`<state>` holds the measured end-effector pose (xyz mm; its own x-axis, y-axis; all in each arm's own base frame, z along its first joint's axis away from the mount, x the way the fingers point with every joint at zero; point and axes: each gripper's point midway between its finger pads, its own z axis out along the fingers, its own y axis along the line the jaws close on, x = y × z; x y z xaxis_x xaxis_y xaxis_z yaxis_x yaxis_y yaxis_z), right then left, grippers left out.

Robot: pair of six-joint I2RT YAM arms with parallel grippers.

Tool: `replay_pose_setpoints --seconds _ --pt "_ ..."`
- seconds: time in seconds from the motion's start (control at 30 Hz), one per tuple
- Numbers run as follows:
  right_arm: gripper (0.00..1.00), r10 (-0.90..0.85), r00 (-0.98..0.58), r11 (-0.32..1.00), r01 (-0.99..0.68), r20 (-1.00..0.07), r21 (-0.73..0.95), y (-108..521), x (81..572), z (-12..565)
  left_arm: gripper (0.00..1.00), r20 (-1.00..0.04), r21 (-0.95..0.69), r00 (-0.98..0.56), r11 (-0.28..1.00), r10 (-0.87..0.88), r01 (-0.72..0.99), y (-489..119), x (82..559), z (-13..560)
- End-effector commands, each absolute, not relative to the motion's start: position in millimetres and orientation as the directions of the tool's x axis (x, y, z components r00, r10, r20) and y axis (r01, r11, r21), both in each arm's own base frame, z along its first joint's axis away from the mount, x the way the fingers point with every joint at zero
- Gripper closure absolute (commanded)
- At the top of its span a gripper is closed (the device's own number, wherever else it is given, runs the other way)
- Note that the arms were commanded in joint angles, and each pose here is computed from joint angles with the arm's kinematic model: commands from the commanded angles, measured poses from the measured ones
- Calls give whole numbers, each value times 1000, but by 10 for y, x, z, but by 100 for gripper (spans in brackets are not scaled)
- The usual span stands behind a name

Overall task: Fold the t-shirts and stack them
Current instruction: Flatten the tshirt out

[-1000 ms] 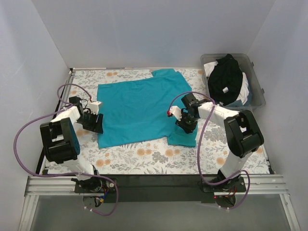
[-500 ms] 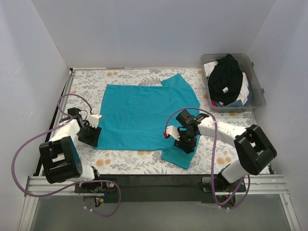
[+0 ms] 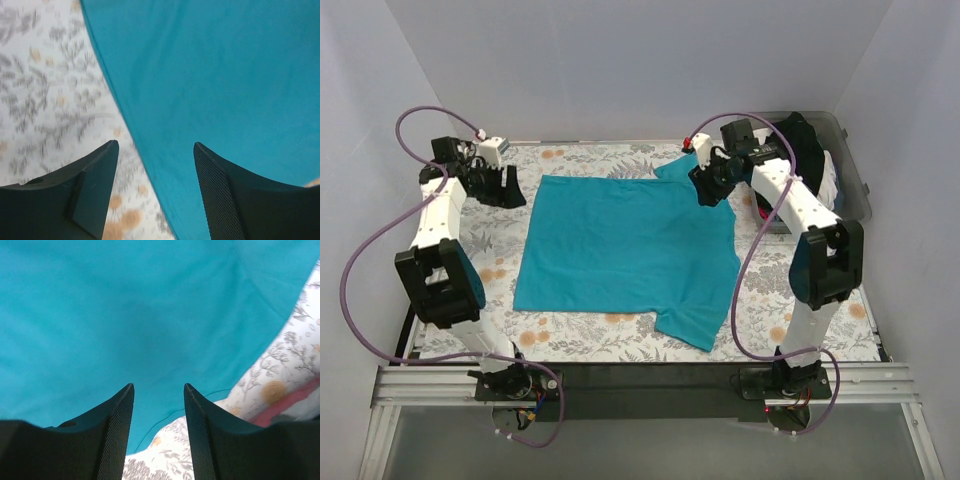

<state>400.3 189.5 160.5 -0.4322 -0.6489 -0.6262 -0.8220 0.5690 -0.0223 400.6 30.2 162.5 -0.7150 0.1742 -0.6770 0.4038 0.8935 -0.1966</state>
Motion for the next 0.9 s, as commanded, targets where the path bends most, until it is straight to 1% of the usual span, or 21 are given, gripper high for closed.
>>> replay_pose_setpoints --seconds 0.0,0.03,0.07,0.1,0.13,0.17,0.2,0.23,0.3,0.4,0.63,0.73,0.87 --pt "50 -592 -502 634 -773 -630 21 1929 4294 1564 40 -732 -310 -677 848 77 431 -40 4465 1751" --pt "50 -596 -515 641 -767 -617 22 1930 4376 1455 41 -718 -328 -693 848 62 416 -55 4576 1626" --pt "50 -594 -521 654 -756 -613 8 1907 4455 1426 41 -717 -341 -695 848 44 406 -139 4677 1631" --pt "50 -579 -514 682 -731 -633 -30 1881 4621 1499 41 -732 -321 -680 857 45 403 -146 4811 1609" --pt "51 -572 -531 697 -716 -625 -29 1860 4711 1401 42 -716 -319 -698 874 33 367 -129 4909 1465" --pt "51 -549 -542 723 -690 -637 -36 1797 4821 1422 42 -709 -337 -706 878 0 339 -166 4981 1431" --pt "51 -509 -545 758 -650 -666 -47 1766 4982 1508 42 -723 -339 -690 884 -26 323 -143 5127 1400" --pt "51 -490 -558 775 -630 -670 -41 1740 5072 1461 42 -727 -338 -685 892 -45 300 -113 5197 1383" --pt "51 -441 -551 812 -581 -709 -54 1641 5282 1499 42 -737 -349 -672 893 -74 284 -90 5349 1338" --pt "51 -405 -551 853 -515 -730 -83 1562 5488 1481 42 -739 -351 -668 899 -93 263 -59 5534 1273" --pt "53 -397 -578 861 -504 -713 -70 1590 5659 1185 43 -722 -336 -689 903 -65 268 -217 5703 1024" --pt "55 -396 -584 855 -515 -708 -53 1623 5655 1101 46 -704 -379 -706 880 -75 285 -355 5670 974" --pt "56 -396 -594 862 -504 -700 -59 1609 5677 1000 49 -673 -430 -730 866 -119 256 -461 5679 897"
